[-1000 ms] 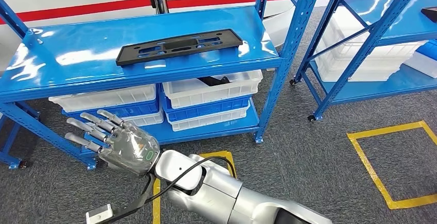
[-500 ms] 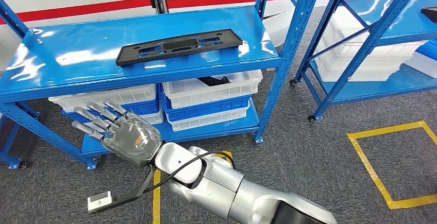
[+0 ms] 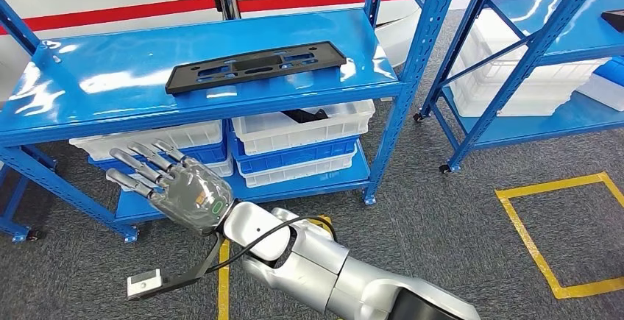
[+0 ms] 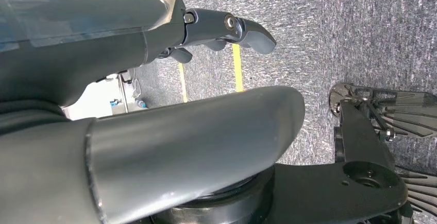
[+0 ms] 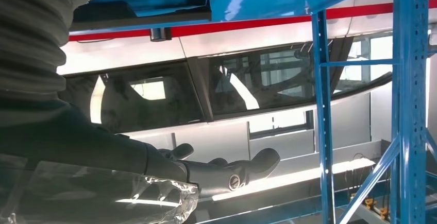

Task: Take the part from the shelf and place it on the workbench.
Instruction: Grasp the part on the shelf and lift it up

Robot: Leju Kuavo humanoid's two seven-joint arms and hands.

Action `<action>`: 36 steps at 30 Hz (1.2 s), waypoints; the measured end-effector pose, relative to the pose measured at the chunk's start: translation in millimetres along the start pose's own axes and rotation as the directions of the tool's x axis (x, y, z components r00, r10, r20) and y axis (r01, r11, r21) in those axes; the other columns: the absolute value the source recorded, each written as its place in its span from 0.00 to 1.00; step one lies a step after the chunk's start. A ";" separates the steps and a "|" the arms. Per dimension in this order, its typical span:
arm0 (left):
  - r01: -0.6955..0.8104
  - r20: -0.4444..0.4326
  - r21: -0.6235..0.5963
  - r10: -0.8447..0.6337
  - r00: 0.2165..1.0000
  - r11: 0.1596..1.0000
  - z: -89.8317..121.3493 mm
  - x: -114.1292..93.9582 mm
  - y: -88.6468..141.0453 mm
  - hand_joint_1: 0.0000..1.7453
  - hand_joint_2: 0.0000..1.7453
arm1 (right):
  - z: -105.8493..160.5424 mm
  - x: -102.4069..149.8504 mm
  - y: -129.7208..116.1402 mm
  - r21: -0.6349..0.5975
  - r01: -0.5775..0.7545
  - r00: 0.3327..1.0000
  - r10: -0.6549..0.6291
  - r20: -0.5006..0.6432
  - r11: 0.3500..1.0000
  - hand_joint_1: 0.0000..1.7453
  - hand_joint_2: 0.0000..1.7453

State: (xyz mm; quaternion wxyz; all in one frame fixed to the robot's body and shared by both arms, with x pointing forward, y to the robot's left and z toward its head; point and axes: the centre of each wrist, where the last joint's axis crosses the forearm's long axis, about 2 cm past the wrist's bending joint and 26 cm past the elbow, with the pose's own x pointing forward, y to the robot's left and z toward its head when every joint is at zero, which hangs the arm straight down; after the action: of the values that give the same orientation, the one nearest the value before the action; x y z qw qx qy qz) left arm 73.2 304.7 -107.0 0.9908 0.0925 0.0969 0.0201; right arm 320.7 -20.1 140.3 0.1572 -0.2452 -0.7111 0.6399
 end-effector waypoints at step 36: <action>-0.006 0.004 0.025 0.006 1.000 1.000 -1.3 0.4 8.6 0.00 0.00 | 3.7 8.2 4.0 -0.032 0.029 0.999 -0.029 0.013 0.999 0.00 1.00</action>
State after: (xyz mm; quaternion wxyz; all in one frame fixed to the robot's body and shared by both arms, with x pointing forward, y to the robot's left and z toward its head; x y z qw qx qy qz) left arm 73.1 313.4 -106.7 0.9897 0.1053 0.0950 0.0218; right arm 312.5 -18.4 135.1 0.1580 -0.2333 -0.7259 0.6274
